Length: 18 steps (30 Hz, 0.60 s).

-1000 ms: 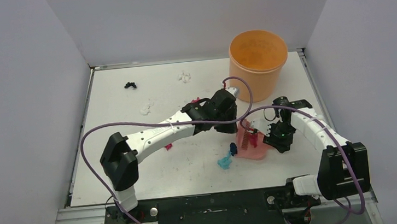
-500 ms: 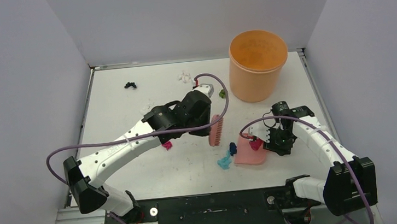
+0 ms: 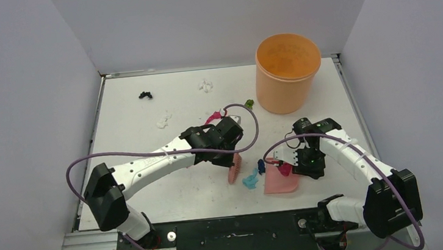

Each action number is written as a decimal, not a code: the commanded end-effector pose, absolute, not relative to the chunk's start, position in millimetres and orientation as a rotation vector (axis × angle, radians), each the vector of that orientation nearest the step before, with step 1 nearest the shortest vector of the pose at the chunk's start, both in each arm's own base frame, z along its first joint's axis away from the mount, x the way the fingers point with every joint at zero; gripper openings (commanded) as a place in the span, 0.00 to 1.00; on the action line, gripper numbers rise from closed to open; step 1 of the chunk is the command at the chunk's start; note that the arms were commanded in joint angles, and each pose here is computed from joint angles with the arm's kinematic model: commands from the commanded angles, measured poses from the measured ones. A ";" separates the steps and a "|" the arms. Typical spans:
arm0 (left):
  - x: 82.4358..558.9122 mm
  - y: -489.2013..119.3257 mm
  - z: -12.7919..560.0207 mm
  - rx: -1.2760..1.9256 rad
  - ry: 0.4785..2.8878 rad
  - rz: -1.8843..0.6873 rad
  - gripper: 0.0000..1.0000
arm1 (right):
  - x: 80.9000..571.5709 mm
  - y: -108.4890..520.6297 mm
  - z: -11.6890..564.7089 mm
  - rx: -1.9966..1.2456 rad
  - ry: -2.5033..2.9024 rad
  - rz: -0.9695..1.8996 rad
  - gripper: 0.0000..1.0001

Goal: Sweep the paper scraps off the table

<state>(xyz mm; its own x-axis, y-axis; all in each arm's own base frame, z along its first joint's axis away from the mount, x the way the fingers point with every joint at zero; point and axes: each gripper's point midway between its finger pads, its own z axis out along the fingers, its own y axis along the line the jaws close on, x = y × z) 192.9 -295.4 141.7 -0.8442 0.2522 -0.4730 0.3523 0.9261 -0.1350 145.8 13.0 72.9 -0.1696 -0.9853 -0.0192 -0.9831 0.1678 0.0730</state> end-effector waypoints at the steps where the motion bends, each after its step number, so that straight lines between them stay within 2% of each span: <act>1: 187.9 -354.9 146.4 0.425 2.606 -0.646 0.00 | 143.9 17.9 74.1 1.961 -2.372 -0.084 0.05; 6: 177.6 -394.7 166.1 0.437 2.577 -0.899 0.00 | 145.0 30.6 65.1 1.953 -2.394 -0.116 0.05; 10: 169.2 -400.7 192.9 0.468 2.536 -0.934 0.00 | 149.3 36.6 64.4 1.971 -2.417 -0.134 0.05; 15: 165.0 -365.8 216.4 0.442 2.503 -0.858 0.00 | 158.4 47.1 66.7 2.019 -2.484 -0.156 0.05; 18: 178.7 -320.0 231.0 0.383 2.459 -0.669 0.00 | 160.5 57.7 70.1 2.053 -2.523 -0.218 0.05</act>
